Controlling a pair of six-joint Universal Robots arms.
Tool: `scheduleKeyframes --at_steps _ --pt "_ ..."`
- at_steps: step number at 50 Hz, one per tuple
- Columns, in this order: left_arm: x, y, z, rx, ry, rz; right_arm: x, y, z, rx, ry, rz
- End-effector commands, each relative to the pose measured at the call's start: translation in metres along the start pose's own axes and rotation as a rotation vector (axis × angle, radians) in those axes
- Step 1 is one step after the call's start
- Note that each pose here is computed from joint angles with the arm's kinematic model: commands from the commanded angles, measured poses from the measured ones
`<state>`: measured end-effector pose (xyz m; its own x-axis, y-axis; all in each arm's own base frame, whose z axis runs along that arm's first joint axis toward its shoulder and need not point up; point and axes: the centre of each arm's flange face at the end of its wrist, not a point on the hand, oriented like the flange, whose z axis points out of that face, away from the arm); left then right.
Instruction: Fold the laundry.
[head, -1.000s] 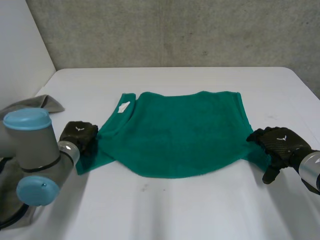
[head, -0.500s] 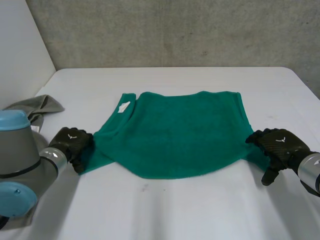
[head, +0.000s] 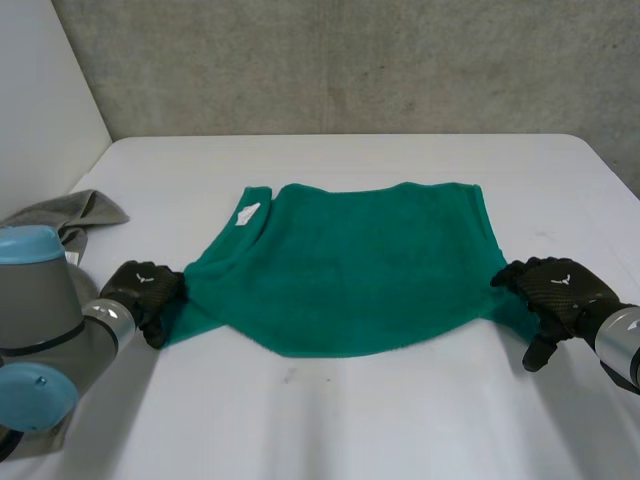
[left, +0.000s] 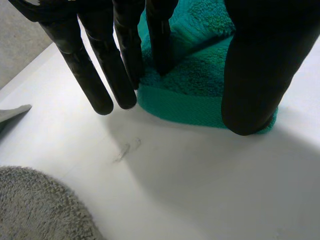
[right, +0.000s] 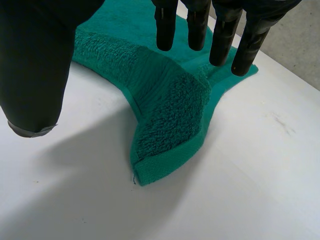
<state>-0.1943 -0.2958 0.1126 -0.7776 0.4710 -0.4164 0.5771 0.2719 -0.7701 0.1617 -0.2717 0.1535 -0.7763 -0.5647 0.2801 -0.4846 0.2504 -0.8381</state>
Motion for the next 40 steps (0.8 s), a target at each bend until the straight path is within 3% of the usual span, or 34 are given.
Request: scheduleKeyframes --at_steps 1,31,40 --pt "-0.001 -0.002 0.000 0.009 -0.002 -0.003 0.000 0.001 0.000 0.000 0.001 0.000" --pt "-0.001 -0.016 -0.002 0.053 -0.012 -0.003 0.001 0.001 0.000 -0.002 0.002 0.001" --pt "-0.019 -0.059 -0.036 0.200 -0.060 -0.144 0.004 -0.001 0.001 0.003 0.011 0.000"
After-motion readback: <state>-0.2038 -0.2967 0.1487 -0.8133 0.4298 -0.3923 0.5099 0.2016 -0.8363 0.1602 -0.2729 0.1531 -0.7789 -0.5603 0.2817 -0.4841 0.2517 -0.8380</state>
